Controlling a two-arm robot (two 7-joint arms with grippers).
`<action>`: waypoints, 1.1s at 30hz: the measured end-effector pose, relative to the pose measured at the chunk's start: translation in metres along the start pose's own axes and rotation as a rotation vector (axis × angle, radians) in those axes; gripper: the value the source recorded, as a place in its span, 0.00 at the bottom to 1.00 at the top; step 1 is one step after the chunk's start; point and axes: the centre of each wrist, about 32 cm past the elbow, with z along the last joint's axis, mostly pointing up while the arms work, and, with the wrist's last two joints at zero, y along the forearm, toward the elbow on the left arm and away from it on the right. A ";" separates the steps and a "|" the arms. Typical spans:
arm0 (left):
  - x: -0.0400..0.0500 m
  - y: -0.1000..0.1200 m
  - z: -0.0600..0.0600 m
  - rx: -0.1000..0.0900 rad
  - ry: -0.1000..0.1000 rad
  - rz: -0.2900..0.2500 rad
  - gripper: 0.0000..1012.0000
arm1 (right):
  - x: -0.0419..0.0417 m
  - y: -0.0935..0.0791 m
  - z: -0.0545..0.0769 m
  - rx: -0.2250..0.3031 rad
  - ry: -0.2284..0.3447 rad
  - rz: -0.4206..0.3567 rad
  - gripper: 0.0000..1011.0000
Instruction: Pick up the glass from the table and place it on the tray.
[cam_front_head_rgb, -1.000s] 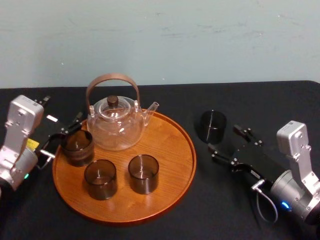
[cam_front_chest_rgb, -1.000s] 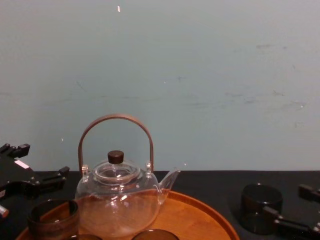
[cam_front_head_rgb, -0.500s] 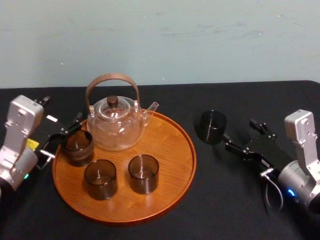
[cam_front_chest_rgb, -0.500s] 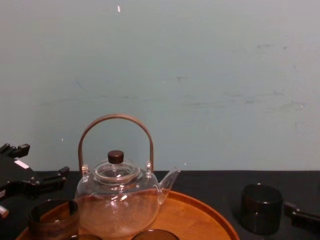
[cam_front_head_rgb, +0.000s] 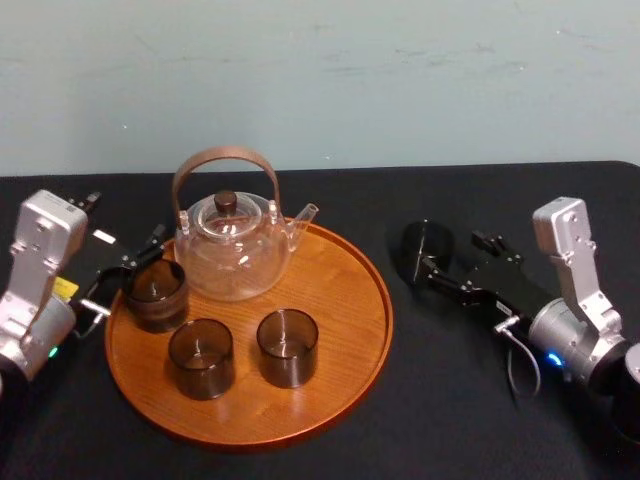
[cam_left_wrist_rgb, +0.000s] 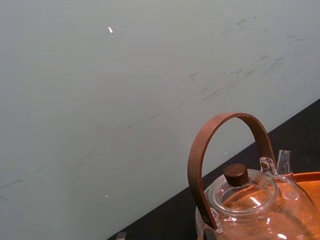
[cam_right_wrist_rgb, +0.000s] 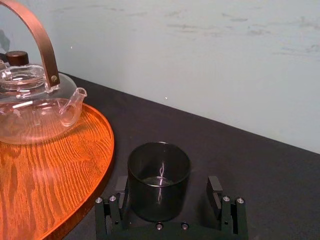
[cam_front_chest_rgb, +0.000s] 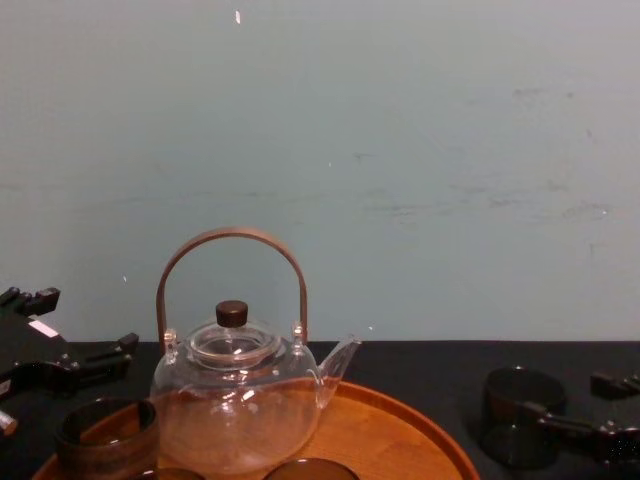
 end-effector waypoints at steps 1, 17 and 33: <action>0.0000 0.000 0.000 0.000 0.000 0.000 0.99 | 0.0001 0.002 0.000 -0.003 0.000 0.002 0.99; 0.0000 0.000 0.000 0.000 0.000 0.000 0.99 | 0.0041 0.020 0.000 -0.028 -0.010 0.039 0.99; 0.0000 0.000 0.000 0.000 0.000 0.000 0.99 | 0.0055 0.047 0.002 -0.037 -0.017 0.067 0.99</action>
